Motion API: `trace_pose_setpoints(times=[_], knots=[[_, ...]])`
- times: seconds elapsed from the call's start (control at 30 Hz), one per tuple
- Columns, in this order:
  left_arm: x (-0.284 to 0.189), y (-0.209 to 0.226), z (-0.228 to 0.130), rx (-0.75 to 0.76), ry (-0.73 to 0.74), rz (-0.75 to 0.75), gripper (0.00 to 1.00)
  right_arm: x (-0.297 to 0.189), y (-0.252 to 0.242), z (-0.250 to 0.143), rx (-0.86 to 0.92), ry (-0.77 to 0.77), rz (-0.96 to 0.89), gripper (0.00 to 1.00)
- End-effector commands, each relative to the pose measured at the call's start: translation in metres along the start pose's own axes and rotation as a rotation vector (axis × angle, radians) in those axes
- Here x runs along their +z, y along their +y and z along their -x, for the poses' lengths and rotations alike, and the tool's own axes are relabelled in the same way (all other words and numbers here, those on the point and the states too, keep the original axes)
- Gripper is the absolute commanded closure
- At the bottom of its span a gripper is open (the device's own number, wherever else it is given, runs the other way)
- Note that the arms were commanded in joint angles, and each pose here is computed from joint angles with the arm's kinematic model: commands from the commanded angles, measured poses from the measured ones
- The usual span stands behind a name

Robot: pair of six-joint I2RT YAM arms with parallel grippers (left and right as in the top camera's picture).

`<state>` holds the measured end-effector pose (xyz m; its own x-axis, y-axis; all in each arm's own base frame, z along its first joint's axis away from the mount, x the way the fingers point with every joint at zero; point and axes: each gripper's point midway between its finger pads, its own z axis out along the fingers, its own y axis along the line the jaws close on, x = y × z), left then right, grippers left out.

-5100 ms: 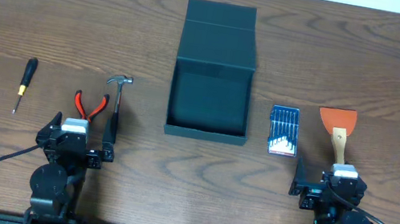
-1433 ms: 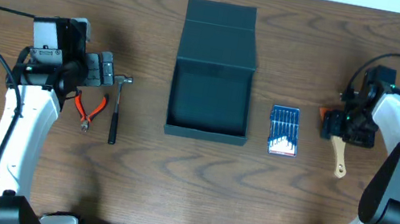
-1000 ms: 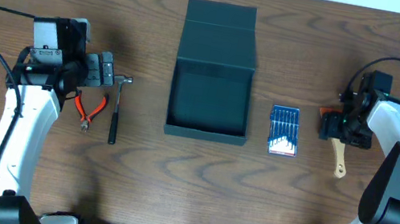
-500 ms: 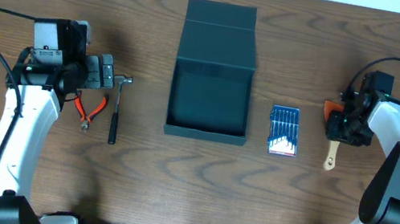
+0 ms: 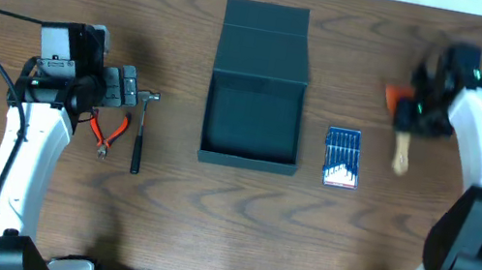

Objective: Pack container
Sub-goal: 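Carry the scraper into the green box and release it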

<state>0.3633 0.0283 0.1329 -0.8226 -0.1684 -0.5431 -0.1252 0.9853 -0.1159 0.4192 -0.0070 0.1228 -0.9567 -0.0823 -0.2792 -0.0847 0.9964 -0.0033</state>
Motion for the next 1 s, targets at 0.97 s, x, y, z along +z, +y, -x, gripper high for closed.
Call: trace_pose_setpoints(times=[0.97], knots=[[-0.002, 0.002, 0.008, 0.007, -0.014, 0.008, 0.02, 0.063, 0.274, -0.034, -1.643, -0.046, 0.374, 0.99]])
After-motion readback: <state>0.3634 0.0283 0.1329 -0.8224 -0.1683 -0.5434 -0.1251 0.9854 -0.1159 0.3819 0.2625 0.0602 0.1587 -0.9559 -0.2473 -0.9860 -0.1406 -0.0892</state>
